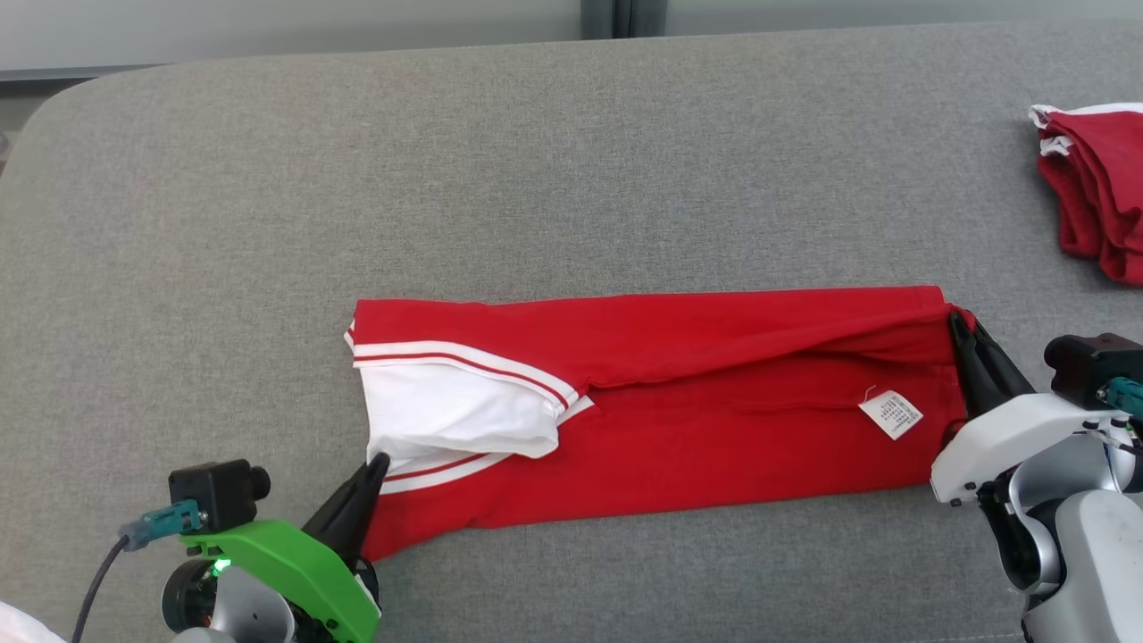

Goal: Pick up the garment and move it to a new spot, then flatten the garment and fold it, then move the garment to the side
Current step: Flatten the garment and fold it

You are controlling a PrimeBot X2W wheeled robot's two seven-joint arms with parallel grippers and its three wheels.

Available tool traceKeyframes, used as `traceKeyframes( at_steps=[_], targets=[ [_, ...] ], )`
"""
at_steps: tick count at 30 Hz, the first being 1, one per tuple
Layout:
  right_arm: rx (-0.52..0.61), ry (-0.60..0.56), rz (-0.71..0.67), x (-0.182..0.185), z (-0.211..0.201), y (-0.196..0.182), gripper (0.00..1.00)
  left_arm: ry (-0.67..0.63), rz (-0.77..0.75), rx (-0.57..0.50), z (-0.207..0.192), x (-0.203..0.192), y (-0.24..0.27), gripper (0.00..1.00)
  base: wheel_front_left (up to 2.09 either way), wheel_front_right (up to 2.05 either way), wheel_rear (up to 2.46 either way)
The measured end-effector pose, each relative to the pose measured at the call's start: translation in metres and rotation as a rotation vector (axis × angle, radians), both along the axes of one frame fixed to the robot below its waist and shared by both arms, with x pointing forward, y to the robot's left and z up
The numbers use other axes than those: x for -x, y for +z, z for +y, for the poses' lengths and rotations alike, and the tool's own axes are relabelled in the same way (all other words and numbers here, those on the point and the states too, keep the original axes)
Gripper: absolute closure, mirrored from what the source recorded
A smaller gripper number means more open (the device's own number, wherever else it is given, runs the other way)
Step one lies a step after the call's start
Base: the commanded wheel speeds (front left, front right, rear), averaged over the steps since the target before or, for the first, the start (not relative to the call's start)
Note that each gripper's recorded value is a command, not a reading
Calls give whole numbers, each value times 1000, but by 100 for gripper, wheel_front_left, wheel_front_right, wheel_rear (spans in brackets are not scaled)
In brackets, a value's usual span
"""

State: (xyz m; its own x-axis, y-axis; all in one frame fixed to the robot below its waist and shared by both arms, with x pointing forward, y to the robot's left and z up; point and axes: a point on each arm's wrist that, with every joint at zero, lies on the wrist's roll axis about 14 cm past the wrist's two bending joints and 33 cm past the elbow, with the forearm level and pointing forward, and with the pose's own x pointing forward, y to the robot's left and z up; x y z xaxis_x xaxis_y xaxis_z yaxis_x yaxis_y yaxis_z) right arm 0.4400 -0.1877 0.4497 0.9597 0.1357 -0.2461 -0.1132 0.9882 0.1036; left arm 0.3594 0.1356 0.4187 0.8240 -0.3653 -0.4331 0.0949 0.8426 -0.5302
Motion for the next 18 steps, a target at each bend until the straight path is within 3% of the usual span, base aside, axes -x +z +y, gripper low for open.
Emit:
traceKeyframes(
  at_steps=[5, 6, 7, 8, 18],
  targets=[
    [9, -6, 16, 6, -2, -5, 100, -21, 30, -8, -4, 10, -9, 100, 0, 0, 0],
    [11, -11, 12, 7, -3, -5, 81, -21, 30, -11, -4, 11, -9, 100, 0, 0, 0],
    [11, -14, 10, 8, -4, -4, 58, -18, 25, -15, -3, 11, -9, 64, 0, 0, 0],
    [9, -17, 4, 9, -5, -3, 0, -18, 26, -19, -3, 13, -10, 0, 0, 0, 0],
    [-8, -93, 2, 33, -21, -4, 0, 75, -81, -63, 18, 18, 15, 0, 0, 0, 0]
  ],
)
